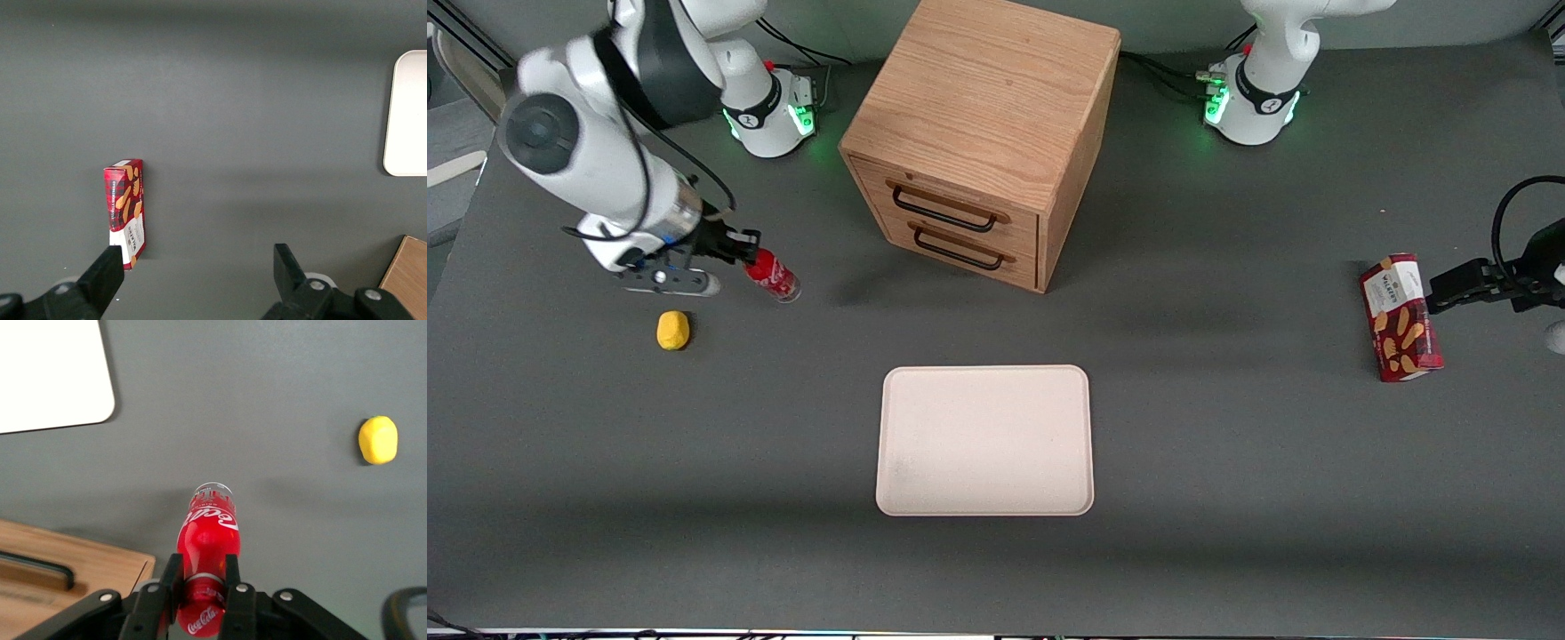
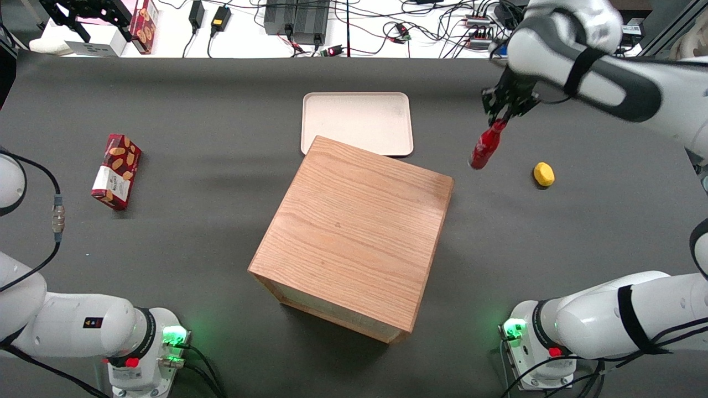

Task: Place coke bottle on tray
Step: 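Close the right gripper on the bottle and lift it, then carry the held bottle toward the cream tray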

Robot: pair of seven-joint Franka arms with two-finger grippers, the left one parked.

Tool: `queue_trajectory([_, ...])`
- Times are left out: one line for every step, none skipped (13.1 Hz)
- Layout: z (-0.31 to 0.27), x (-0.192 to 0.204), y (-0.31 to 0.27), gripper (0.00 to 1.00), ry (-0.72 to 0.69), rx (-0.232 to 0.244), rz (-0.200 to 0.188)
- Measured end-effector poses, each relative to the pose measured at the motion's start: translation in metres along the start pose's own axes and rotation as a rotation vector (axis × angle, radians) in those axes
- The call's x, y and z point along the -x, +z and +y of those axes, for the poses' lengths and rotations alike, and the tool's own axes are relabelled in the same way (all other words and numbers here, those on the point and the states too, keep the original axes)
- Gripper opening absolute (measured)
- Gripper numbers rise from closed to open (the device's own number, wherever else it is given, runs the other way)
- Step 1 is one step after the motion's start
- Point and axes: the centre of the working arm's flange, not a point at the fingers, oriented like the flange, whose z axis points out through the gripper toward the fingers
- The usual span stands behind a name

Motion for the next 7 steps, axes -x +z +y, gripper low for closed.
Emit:
queue_trajectory([0.003,0.002,-0.025,0.29,0.007,-0.017,-0.004])
queue_trajectory([0.005,0.005,-0.045,0.29,0.009,-0.029,-0.003])
queue_trajectory([0.005,0.007,-0.059,0.29,0.008,-0.034,0.002])
queue_trajectory([0.005,0.008,-0.065,0.29,0.008,-0.038,0.008])
queue_trajectory([0.005,0.008,-0.068,0.29,0.007,-0.039,0.01])
queue_trajectory([0.005,0.009,-0.069,0.29,0.007,-0.039,0.011])
queue_trajectory([0.005,0.009,-0.072,0.29,0.006,-0.039,0.011])
